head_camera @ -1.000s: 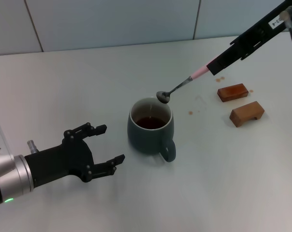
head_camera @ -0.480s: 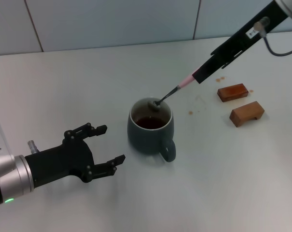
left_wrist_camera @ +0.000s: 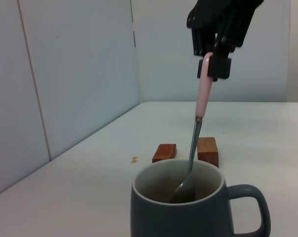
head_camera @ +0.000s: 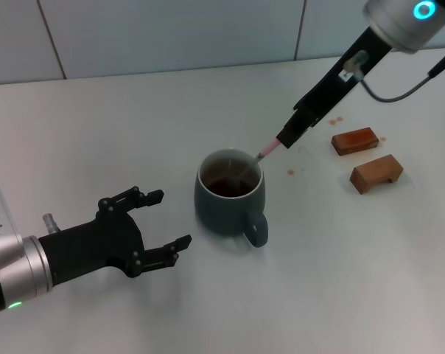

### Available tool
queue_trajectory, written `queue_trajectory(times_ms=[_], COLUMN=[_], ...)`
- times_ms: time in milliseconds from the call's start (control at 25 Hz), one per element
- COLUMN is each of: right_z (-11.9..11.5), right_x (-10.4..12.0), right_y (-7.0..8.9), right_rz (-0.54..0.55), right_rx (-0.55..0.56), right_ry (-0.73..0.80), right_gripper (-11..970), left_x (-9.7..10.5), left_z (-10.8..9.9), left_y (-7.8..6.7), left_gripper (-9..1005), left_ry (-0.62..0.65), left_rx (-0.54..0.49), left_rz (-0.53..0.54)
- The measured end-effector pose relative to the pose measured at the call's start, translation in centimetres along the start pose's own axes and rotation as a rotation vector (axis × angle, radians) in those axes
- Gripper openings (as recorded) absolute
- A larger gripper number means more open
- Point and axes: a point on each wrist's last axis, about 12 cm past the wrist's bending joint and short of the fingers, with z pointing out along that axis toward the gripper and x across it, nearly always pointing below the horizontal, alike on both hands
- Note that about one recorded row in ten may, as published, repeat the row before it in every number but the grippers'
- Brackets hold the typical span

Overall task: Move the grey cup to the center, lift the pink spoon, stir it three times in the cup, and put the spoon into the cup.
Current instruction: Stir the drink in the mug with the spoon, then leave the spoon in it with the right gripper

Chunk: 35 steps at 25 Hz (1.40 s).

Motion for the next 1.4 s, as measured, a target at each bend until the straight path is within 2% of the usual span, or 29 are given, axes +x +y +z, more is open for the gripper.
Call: queue_trajectory(times_ms=[280,600,800,1040,1200,1400], right_z=[1.4,2.8,3.6,3.0,2.8,4.0], right_x=[-1.1,-2.0,-2.7,-2.7,-2.6,-3.4], right_y=[0.0,1.9,1.3,0.6,1.6,2.7], right_rz=[-0.019,-0.083,-0.079,-0.08,-0.092,-0.117], right_rx=[0.07,0.028,0.056,0.111,0.07,0.047], right_ry=[0.061,0.099,0.065,0.073,0.115,0.099], right_gripper=[121,120,120,120,120,121], left_x=[-0.1,-0.1,-0.1,-0.2,-0.2,-0.2], left_z=[0.3,0.3,0.4,0.5,0.5,0.5], left_y=[0.0,-0.1,-0.1,-0.1,-0.1,0.0], left_gripper=[841,841,841,841,841,841], left_ry=[-0.003,-0.002,-0.003,-0.005,-0.005,-0.005], left_rx=[0.007,0.01,0.011,0.013,0.014,0.014], left_rz=[0.0,-0.001,-0.001,0.001,0.001,0.003])
